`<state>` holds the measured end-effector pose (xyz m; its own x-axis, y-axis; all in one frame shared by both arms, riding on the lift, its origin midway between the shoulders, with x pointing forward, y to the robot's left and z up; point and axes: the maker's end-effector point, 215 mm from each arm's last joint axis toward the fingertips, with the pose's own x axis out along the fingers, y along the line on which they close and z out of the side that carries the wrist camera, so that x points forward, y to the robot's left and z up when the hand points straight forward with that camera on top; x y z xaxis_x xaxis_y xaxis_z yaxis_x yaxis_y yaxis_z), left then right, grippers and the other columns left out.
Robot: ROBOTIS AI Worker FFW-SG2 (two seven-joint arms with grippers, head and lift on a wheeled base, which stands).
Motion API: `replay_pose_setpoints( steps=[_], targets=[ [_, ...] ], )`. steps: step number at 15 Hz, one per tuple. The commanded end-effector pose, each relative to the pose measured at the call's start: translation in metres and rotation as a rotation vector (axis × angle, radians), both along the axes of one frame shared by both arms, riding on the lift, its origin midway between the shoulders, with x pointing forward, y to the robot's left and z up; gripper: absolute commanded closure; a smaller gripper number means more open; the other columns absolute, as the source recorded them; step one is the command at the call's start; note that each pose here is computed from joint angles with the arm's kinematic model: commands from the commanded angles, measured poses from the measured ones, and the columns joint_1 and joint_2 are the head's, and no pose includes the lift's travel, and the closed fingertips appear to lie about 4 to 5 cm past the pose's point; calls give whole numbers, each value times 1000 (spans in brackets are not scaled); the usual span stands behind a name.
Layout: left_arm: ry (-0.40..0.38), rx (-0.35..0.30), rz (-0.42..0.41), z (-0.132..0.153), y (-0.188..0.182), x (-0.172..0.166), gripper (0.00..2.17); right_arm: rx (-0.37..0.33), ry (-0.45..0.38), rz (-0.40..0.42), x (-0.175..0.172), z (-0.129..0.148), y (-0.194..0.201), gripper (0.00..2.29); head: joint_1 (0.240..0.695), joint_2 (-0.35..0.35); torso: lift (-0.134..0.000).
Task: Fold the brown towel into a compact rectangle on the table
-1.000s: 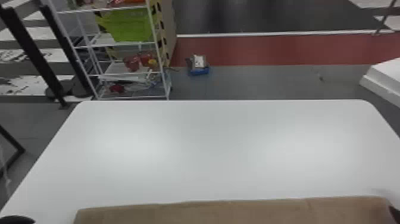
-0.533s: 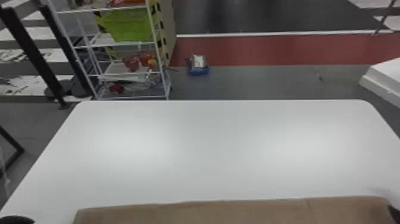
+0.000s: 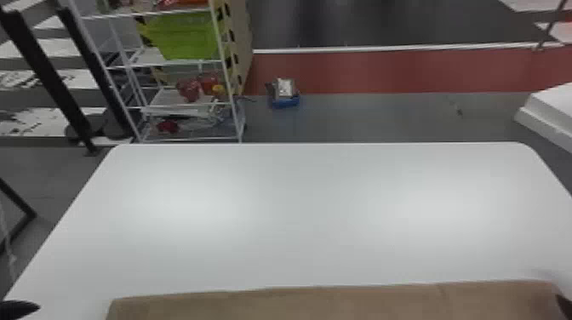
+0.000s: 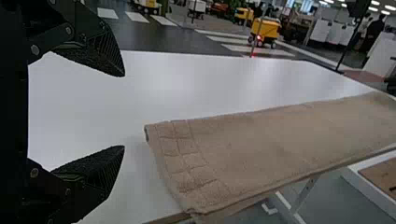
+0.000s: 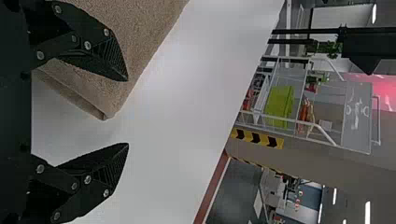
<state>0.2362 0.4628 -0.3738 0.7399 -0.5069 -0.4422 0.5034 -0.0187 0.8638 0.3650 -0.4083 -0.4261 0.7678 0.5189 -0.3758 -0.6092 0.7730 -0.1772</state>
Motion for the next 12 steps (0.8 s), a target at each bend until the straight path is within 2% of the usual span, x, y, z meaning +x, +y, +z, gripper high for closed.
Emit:
replay_pose_setpoints(
  steps=[1,2,3,5,8,9,12],
  targets=[
    [73,-217,96,14,12,7,397,1,2,1,0,-2,2,461,695,102,-123],
    [120,-347,149,20,18,11,397,1,1,3,0,-1,3,461,695,109,-123],
    [140,-454,179,27,21,12,394,0,0,3,0,-1,3,461,695,128,-123],
    [232,-651,225,28,9,12,373,0,-3,1,0,0,1,461,695,146,-123],
    [325,-787,215,20,-25,9,373,2,-17,-9,0,5,-3,461,695,130,-123],
    [379,-846,229,13,-32,11,373,-1,-21,-10,0,6,-5,461,695,93,-123],
    [436,-915,239,6,-55,13,373,-8,-32,-18,0,9,-10,461,695,39,-123]
  ],
)
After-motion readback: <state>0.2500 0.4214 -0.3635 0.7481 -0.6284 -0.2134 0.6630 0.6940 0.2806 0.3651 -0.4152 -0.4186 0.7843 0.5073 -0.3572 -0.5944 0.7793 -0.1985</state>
